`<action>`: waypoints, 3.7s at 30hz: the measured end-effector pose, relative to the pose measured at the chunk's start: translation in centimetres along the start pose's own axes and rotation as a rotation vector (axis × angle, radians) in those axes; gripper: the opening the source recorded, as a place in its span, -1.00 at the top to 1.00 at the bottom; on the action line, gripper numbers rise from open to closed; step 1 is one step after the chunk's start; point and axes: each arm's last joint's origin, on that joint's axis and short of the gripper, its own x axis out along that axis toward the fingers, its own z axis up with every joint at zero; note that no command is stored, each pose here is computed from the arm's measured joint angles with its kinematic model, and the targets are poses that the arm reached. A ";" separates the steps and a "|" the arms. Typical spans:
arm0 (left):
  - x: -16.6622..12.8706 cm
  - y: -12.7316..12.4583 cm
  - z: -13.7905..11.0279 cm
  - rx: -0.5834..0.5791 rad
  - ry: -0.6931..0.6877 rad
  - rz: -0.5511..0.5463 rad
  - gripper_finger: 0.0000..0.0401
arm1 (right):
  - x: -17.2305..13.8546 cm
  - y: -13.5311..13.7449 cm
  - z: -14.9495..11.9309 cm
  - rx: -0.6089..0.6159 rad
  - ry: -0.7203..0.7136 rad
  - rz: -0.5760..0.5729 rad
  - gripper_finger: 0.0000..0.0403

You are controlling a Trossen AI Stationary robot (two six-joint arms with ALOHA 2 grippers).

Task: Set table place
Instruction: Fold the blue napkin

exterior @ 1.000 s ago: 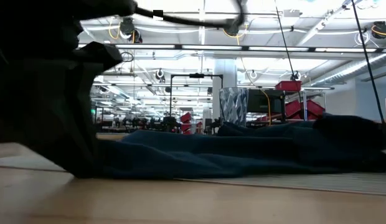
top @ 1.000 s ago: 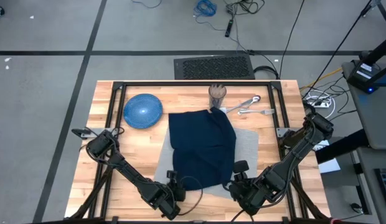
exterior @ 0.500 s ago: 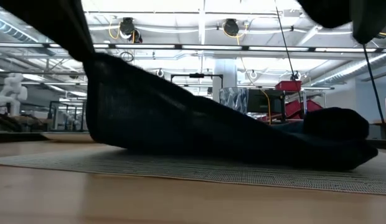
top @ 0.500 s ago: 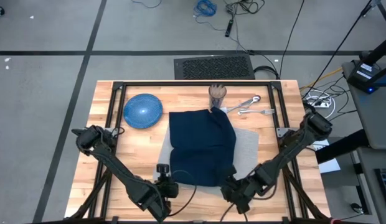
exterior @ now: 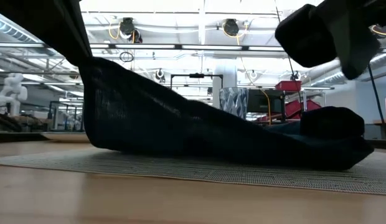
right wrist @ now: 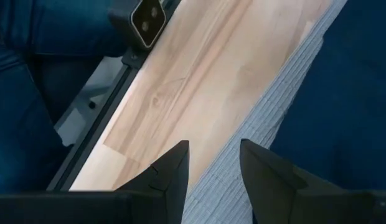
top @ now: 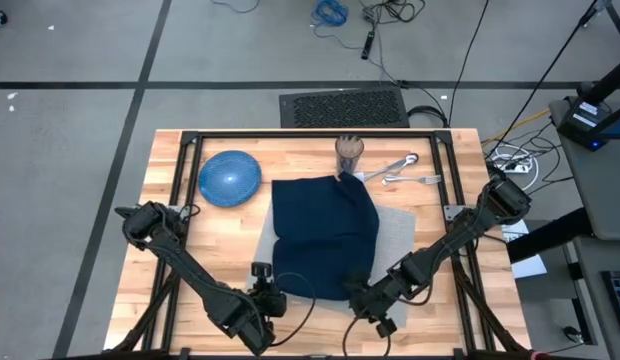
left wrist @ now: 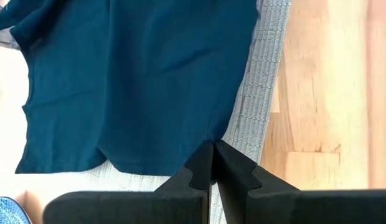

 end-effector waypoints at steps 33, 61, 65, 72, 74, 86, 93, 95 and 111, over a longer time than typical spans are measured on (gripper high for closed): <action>0.0 0.3 -0.2 0.006 0.026 0.008 1.00 | 1.6 -3.3 -3.2 0.108 0.319 -0.150 0.37; -0.9 -0.1 -2.0 0.015 0.165 -0.008 1.00 | -1.9 -3.6 -3.9 0.141 0.424 -0.326 0.37; -0.9 -0.1 -2.0 0.014 0.167 -0.012 1.00 | -1.9 -3.7 -3.9 0.136 0.420 -0.345 0.37; -1.0 -0.2 -2.1 0.012 0.177 -0.025 1.00 | -1.9 -3.8 -3.9 0.125 0.418 -0.377 0.37; -1.0 -0.2 -2.0 0.012 0.177 -0.024 1.00 | -2.0 -3.8 -3.9 0.114 0.413 -0.401 0.37; -1.0 -0.2 -2.0 0.006 0.175 -0.026 1.00 | -2.2 -4.2 -4.0 0.059 0.419 -0.511 0.37; -1.0 -0.2 -2.0 0.006 0.177 -0.027 1.00 | -2.5 -4.3 -4.3 0.051 0.450 -0.557 0.37; -1.0 -0.2 -2.0 0.005 0.177 -0.028 1.00 | -2.5 -4.3 -4.4 0.051 0.456 -0.570 0.37; -1.0 -0.3 -2.0 -0.003 0.180 -0.030 1.00 | -4.7 -4.5 -4.2 0.070 0.420 -0.671 0.37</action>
